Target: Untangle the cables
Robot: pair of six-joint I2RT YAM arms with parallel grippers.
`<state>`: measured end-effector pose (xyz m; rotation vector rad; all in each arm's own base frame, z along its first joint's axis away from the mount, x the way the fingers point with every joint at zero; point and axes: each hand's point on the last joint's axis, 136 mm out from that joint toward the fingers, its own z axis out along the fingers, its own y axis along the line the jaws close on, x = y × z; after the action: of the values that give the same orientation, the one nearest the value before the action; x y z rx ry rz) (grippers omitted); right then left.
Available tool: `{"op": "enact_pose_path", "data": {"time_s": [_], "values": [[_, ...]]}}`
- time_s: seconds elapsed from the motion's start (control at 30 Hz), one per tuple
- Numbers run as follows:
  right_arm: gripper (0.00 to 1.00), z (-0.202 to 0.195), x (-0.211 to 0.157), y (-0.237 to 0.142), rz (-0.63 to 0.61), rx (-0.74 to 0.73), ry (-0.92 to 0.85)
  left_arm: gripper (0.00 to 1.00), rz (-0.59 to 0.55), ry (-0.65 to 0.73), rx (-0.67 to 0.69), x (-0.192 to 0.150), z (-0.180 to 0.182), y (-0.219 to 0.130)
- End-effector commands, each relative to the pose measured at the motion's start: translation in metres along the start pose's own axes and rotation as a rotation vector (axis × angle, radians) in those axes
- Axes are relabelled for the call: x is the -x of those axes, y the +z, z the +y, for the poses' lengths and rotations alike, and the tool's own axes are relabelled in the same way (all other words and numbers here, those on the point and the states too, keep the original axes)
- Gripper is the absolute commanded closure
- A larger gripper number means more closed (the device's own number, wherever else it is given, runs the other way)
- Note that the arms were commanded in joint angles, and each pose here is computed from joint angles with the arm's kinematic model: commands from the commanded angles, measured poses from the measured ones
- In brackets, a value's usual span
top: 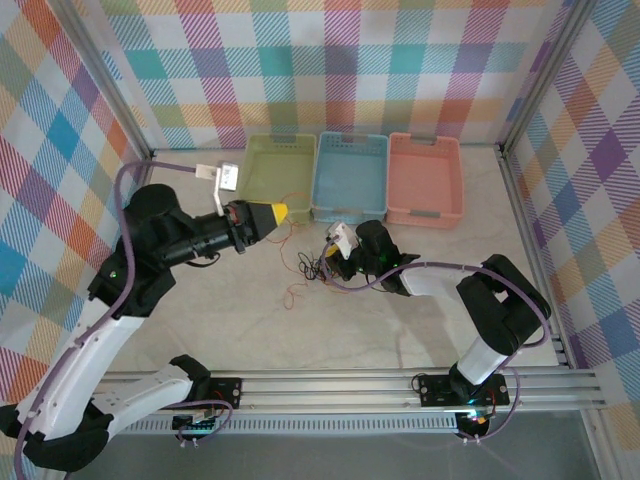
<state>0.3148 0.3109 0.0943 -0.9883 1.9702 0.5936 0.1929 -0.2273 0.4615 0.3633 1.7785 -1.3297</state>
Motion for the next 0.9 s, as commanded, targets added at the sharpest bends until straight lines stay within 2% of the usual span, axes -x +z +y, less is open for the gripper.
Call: {"op": "enact_pose_path", "data": {"time_s": [0.0,0.23,0.4,0.63,0.87], "values": [[0.83,-0.003,0.003,0.003,0.010,-0.011,-0.003,1.00,-0.047,0.011,-0.017,0.014,-0.017,-0.012],[0.83,-0.005,0.007,0.000,-0.011,-0.027,-0.005,1.00,-0.082,0.030,0.047,0.020,-0.009,-0.015],[0.82,-0.007,0.007,-0.002,-0.012,-0.040,-0.003,1.00,-0.121,0.056,0.156,0.037,0.005,-0.014],[0.81,-0.010,0.006,-0.003,-0.009,-0.061,0.000,1.00,-0.203,0.093,0.313,0.077,0.021,-0.011],[0.81,-0.011,0.006,-0.004,-0.009,-0.066,0.004,1.00,-0.309,0.171,0.424,0.141,0.022,-0.007]]}}
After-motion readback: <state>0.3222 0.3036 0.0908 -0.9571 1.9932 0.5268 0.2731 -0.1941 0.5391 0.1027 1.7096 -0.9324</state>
